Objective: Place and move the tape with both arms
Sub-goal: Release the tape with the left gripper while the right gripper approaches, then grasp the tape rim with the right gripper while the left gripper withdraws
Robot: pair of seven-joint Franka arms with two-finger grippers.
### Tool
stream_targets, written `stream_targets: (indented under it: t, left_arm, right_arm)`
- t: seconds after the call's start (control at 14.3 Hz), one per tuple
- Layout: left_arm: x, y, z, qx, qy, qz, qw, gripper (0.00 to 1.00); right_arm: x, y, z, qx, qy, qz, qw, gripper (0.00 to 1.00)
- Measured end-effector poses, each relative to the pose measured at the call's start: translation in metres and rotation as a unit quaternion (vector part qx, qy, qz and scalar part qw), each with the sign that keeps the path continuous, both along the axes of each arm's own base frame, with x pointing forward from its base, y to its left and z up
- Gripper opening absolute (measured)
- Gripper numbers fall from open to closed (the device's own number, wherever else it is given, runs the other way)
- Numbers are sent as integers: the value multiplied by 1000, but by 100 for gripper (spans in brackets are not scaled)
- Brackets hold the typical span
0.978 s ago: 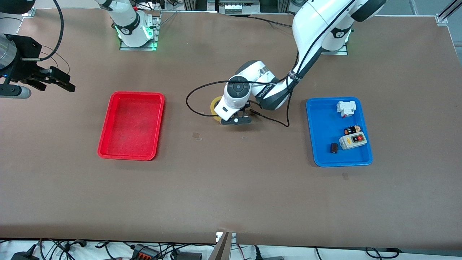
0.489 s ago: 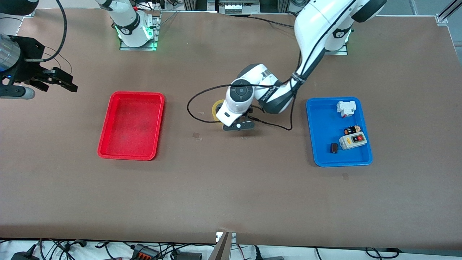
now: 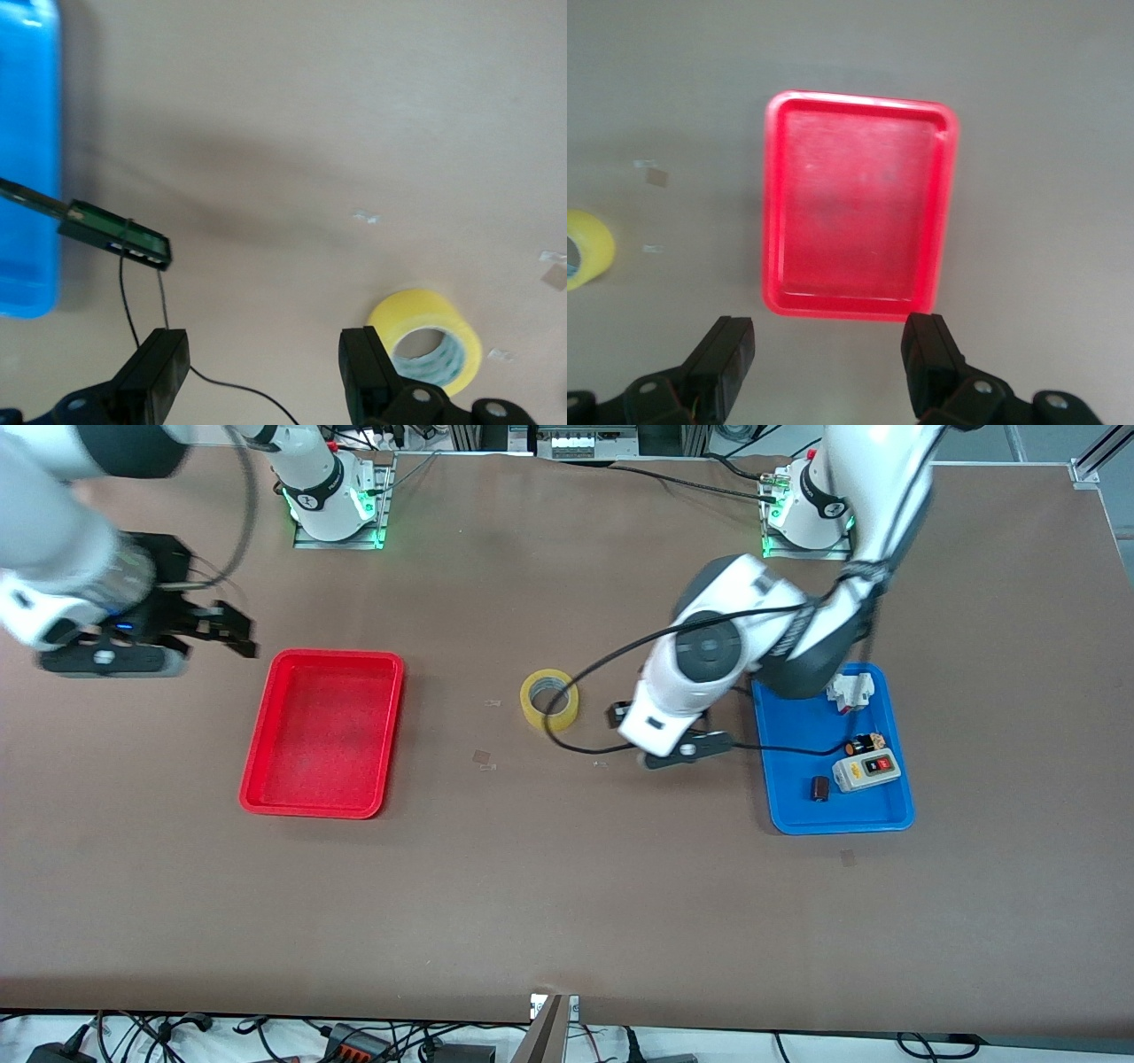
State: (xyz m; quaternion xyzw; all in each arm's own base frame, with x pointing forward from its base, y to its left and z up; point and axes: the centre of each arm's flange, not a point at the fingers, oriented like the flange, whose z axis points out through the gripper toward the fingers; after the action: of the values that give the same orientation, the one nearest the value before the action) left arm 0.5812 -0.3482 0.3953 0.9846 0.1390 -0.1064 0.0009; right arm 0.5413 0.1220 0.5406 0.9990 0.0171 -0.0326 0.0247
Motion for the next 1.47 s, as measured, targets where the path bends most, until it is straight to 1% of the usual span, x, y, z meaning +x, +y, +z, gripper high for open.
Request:
stream_targets:
  t: [0.07,0.21,0.35,0.63,0.84,0.98,1.12,1.26,1.47]
  left_arm:
    - [4,20,11,5,7,1,1000,100]
    - [12,64,33,14,18,1,1000,100]
    - [22,115,57,17,20,3,1000,100]
    - [29,198,100,18,10,5,1000,100]
    - [29,265,128,5,-1,-13,1000,100]
    - [25,319,147,-16,-9,-22,1000,100]
    - [15,360,171,-24,-25,-32,999,100]
    - [2,376,198,-18,-46,-38,998,100]
    - [-14,368,223,-17,-62,-45,997,100]
  right_arm:
    - [-4,21,-11,0,-3,2,1000,98]
    - [-13,61,-33,-4,2,5,1000,98]
    - [-21,100,-55,-8,6,3,1000,98]
    - [-35,188,-116,-7,-1,3,1000,98]
    - [-54,247,-175,-10,1,3,1000,98]
    - [-66,277,-211,-9,1,3,1000,98]
    - [-71,291,-240,-7,0,5,1000,98]
    - [-73,298,-265,-6,2,10,1000,98]
    - [-80,309,-296,-4,2,14,1000,98]
